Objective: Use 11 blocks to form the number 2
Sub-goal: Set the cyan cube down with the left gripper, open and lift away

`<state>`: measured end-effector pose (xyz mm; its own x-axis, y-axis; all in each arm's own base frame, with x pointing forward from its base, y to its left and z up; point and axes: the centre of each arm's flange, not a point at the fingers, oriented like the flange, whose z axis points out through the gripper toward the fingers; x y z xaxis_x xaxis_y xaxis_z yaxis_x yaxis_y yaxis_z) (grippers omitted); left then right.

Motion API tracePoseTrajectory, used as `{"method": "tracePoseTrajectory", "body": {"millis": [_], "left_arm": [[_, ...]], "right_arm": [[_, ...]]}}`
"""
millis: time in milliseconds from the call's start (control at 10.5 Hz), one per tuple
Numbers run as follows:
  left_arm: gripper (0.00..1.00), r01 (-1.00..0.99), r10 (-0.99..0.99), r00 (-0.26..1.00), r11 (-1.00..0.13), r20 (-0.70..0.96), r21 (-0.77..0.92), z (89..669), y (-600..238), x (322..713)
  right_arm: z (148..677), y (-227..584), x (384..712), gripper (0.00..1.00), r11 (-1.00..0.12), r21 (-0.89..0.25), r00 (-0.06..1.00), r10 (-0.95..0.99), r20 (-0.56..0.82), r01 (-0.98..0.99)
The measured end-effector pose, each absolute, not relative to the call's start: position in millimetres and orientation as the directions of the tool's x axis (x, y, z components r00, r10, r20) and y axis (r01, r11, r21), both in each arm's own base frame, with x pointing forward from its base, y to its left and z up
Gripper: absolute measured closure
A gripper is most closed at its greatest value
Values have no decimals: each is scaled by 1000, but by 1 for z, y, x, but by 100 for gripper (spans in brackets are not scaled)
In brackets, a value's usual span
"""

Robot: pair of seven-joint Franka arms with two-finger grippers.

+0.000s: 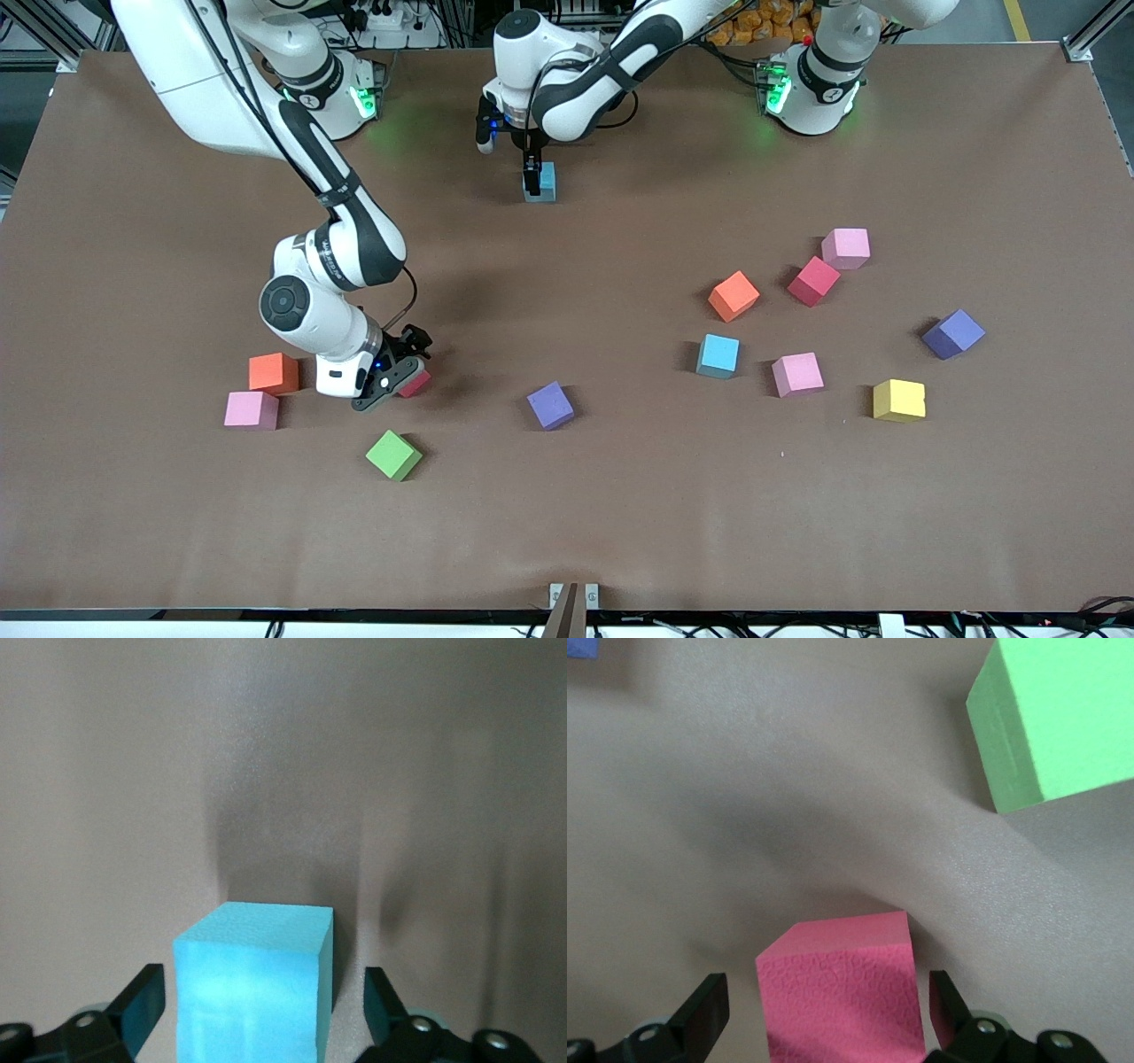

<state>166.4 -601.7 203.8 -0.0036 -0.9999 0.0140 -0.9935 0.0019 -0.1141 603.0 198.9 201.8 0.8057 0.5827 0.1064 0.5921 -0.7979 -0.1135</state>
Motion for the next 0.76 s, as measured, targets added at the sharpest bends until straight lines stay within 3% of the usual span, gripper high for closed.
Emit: {"method": "tracePoseTrajectory", "body": {"millis": [478,669,764], "left_arm": [[0,-983,-999,37,-40,21,-177,259,-604,180],[0,-972,-992,123,-114,-33,-204,310,-593,184],[0,-960,-974,209,-188,-88,-206,339,-579,191]], "right_arm": [[194,198,600,7,-799,-113,806,582,106,591],[194,198,600,26,-799,-113,807,582,105,591],[194,198,600,28,-799,-113,807,582,106,591]]}}
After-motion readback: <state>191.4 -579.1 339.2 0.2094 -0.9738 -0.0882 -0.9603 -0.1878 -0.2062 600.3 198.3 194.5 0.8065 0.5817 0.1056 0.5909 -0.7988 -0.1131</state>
